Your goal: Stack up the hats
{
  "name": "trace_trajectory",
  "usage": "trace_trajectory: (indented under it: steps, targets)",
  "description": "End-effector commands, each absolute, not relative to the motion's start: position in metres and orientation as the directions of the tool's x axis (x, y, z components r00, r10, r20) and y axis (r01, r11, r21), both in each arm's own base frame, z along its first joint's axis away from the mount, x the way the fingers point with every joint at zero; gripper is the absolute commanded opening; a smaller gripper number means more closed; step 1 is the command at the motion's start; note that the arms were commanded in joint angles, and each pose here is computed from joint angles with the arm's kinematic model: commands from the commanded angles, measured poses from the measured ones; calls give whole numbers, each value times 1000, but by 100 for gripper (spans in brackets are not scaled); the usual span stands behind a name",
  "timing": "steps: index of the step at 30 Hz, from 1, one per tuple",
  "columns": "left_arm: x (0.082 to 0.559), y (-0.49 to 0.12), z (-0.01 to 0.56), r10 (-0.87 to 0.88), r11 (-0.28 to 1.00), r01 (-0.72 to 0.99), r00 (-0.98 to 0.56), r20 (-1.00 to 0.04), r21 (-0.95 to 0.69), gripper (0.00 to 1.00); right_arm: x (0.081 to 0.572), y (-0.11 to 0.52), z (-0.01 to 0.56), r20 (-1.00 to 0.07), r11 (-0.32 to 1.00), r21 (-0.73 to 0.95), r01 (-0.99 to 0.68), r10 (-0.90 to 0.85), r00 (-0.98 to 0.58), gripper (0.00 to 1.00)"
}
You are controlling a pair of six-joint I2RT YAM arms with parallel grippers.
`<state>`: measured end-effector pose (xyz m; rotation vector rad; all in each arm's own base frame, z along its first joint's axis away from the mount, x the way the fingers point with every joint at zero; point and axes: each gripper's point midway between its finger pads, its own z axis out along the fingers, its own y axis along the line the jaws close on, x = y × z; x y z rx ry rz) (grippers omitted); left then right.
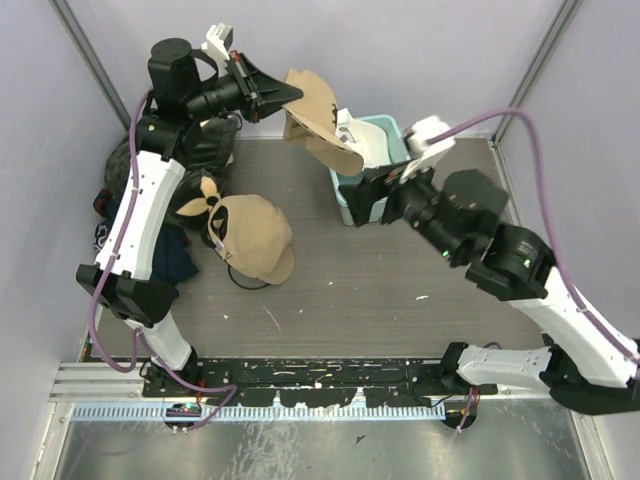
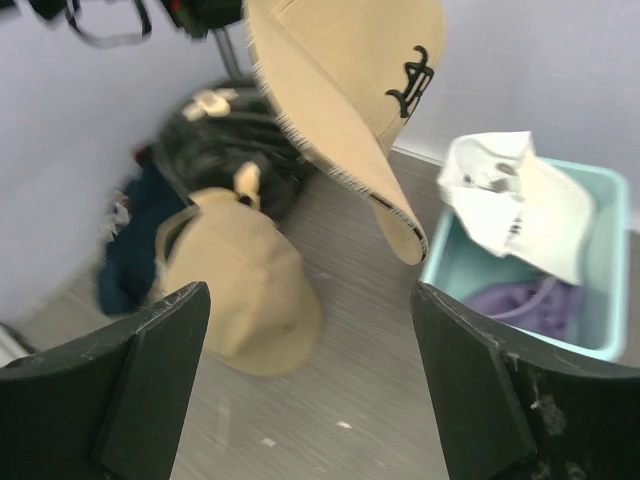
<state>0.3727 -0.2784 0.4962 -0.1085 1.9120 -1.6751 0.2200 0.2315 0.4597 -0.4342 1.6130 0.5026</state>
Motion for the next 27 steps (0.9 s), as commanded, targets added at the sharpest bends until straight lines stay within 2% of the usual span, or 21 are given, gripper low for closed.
trace_trajectory:
  steps: [1, 4, 6, 9, 11, 13, 17, 20, 27]
  targets:
    - [352, -274, 554, -427, 128, 516, -742, -517, -847, 0, 210, 247, 503, -882, 583, 466, -665, 365, -298, 86]
    - [348, -269, 561, -423, 133, 561, -713, -559, -817, 0, 214, 262, 503, -778, 400, 622, -673, 414, -472, 83]
    - [346, -267, 562, -420, 144, 586, -693, -586, -797, 0, 211, 271, 511, -684, 220, 713, -666, 428, -591, 79]
    - [345, -264, 563, -423, 161, 613, -665, -615, -773, 0, 219, 265, 510, -458, -66, 836, -546, 466, -757, 74]
    - [344, -260, 566, -431, 164, 629, -647, -628, -760, 1, 224, 247, 517, -302, -249, 854, -456, 475, -826, 73]
    - [345, -257, 566, -441, 177, 634, -632, -637, -752, 0, 229, 237, 518, -178, -373, 852, -367, 453, -874, 71]
    - [345, -252, 572, -448, 180, 652, -612, -652, -736, 0, 236, 230, 509, -34, -456, 852, -257, 441, -897, 72]
    - [343, -251, 573, -456, 182, 656, -604, -654, -733, 0, 239, 224, 508, 18, -526, 820, -227, 419, -908, 74]
    - [342, -249, 570, -454, 192, 654, -602, -657, -732, 1, 240, 222, 508, 48, -560, 803, -201, 399, -916, 77]
